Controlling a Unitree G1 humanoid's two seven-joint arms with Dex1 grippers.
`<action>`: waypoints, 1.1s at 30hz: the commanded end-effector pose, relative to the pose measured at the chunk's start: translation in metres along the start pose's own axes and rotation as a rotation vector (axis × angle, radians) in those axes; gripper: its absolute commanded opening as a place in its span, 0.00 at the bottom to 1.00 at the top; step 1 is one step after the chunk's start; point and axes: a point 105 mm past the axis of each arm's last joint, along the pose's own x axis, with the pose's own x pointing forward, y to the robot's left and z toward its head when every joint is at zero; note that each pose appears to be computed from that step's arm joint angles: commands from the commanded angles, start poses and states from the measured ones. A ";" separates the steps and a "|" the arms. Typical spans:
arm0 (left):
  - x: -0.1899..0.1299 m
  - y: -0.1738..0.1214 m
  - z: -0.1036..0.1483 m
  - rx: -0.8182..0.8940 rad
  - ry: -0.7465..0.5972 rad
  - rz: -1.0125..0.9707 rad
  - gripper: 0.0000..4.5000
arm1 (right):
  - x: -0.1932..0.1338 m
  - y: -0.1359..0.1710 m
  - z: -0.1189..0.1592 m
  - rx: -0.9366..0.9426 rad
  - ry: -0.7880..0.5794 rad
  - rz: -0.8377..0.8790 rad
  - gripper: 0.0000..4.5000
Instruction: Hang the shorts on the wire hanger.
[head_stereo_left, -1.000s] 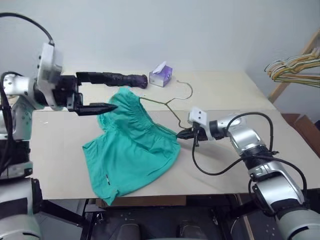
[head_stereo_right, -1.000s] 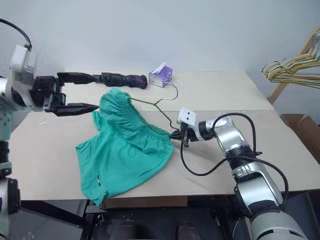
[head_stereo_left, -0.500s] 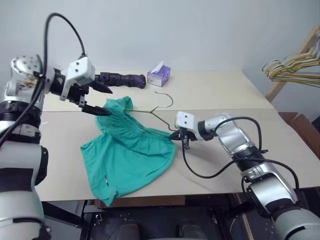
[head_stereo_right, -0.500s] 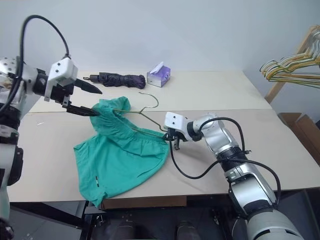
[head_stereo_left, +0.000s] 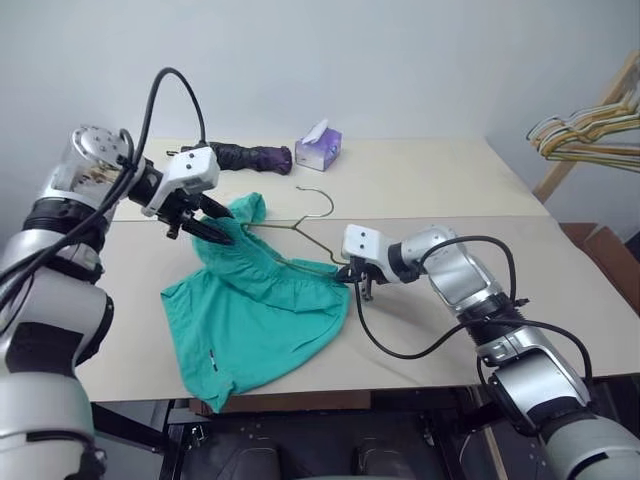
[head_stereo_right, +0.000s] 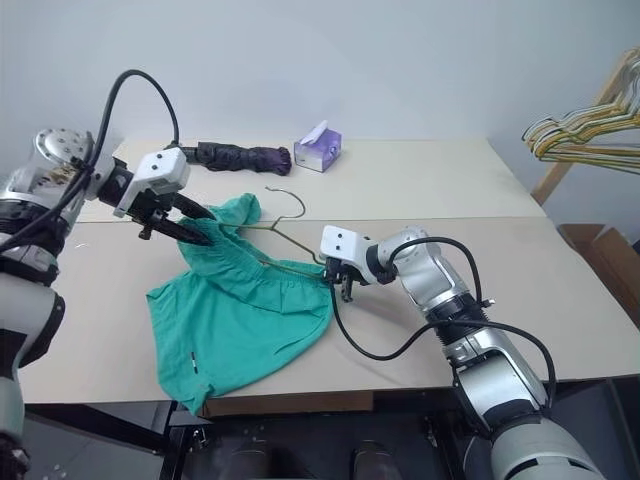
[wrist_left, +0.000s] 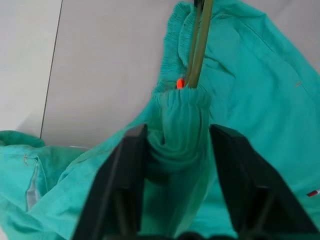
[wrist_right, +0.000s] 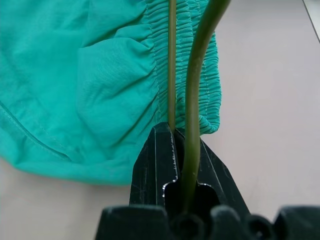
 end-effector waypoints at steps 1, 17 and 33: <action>-0.009 0.005 0.011 0.040 -0.008 0.023 0.20 | -0.007 -0.006 0.017 -0.044 -0.041 -0.036 0.00; -0.021 0.013 0.012 0.108 0.020 0.095 0.01 | -0.040 -0.034 0.029 -0.126 -0.107 -0.255 0.31; -0.036 0.022 0.021 0.103 -0.078 0.209 0.01 | -0.101 -0.011 0.019 0.398 -0.237 -0.271 0.86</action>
